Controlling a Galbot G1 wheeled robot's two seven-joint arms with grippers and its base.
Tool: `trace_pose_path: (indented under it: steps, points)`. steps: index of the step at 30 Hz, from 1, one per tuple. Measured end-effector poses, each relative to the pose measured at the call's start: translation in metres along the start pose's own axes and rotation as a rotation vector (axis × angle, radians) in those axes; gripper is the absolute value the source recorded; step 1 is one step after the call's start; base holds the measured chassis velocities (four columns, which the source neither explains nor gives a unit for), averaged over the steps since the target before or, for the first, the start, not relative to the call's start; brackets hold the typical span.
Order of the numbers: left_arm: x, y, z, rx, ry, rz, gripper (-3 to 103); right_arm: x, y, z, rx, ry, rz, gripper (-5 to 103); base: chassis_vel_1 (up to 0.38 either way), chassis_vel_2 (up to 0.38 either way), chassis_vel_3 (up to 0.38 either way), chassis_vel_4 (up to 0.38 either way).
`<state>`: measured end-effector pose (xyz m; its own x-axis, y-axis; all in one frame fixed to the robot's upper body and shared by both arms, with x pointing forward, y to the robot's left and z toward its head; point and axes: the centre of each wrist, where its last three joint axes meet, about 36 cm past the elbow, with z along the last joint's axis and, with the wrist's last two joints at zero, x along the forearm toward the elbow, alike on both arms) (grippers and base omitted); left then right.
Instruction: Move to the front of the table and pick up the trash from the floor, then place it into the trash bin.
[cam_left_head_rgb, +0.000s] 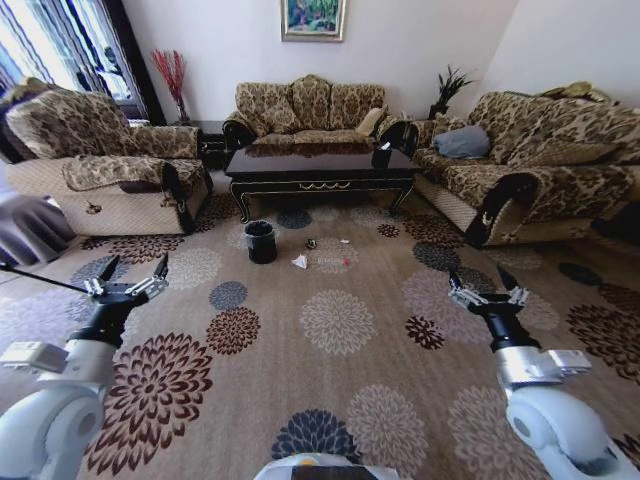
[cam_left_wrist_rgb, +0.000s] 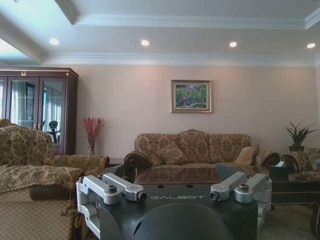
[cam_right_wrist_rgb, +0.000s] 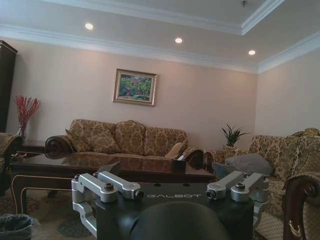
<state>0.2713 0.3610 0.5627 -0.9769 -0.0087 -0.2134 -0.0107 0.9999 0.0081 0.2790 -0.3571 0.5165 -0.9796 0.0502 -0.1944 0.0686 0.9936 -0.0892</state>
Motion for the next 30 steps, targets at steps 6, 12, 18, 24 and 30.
trace_pose_path:
  steps: [6, 12, 18, 24, 30]
  points:
    - [0.000, -0.001, 0.002, 0.001, 0.003, 0.000, 100, -0.001, -0.003, 0.000, 0.009, -0.025, -0.022, 100, 0.000, 0.000, 0.000, 0.000]
    - [0.000, 0.000, 0.002, 0.000, 0.005, 0.001, 100, 0.000, -0.003, 0.004, 0.013, -0.040, -0.028, 100, 0.000, 0.000, 0.000, 0.000]
    - [0.001, -0.001, 0.002, 0.003, 0.007, 0.001, 100, 0.001, -0.002, 0.006, 0.012, -0.046, -0.030, 100, 0.000, 0.000, 0.000, 0.000]
    - [0.002, -0.002, 0.004, 0.007, 0.011, 0.000, 100, 0.002, -0.002, 0.007, 0.009, -0.047, -0.029, 100, 0.000, 0.000, 0.000, 0.000]
    - [0.004, -0.004, 0.005, 0.008, 0.018, 0.001, 100, 0.004, -0.002, 0.010, 0.007, -0.046, -0.026, 100, 0.000, 0.000, 0.000, 0.000]
